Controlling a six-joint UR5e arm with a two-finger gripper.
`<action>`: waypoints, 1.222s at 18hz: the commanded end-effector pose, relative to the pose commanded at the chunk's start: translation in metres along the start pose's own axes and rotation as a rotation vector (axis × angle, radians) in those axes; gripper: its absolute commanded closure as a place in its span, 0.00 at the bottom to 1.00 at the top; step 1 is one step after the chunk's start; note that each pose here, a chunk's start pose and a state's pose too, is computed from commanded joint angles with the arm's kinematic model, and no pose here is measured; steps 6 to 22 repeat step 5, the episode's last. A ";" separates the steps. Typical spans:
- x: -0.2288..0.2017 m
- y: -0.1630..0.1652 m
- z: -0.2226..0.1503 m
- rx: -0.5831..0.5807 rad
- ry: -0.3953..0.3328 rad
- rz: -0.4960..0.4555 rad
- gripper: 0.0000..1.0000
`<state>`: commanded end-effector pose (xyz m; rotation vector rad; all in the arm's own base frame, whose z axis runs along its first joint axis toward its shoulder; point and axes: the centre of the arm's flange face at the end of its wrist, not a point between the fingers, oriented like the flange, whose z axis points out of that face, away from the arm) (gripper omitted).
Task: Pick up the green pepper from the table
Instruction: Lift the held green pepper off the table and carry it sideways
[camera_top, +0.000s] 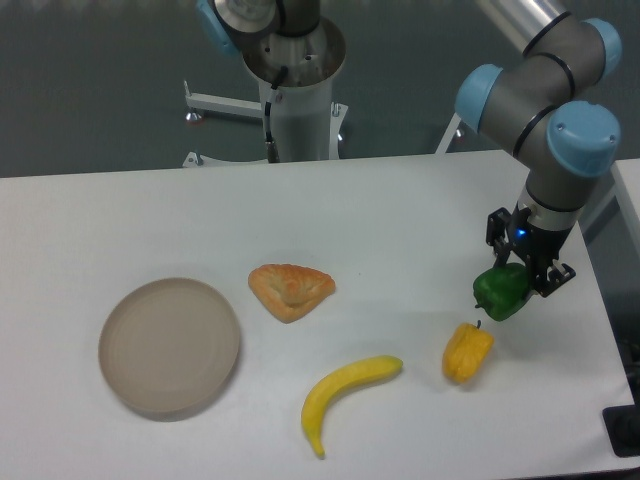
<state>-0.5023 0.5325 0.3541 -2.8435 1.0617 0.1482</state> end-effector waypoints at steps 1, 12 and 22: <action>0.000 0.000 0.001 0.000 0.001 0.000 0.59; 0.000 -0.002 0.001 0.002 0.002 0.001 0.59; 0.000 -0.002 0.001 0.002 0.002 0.001 0.59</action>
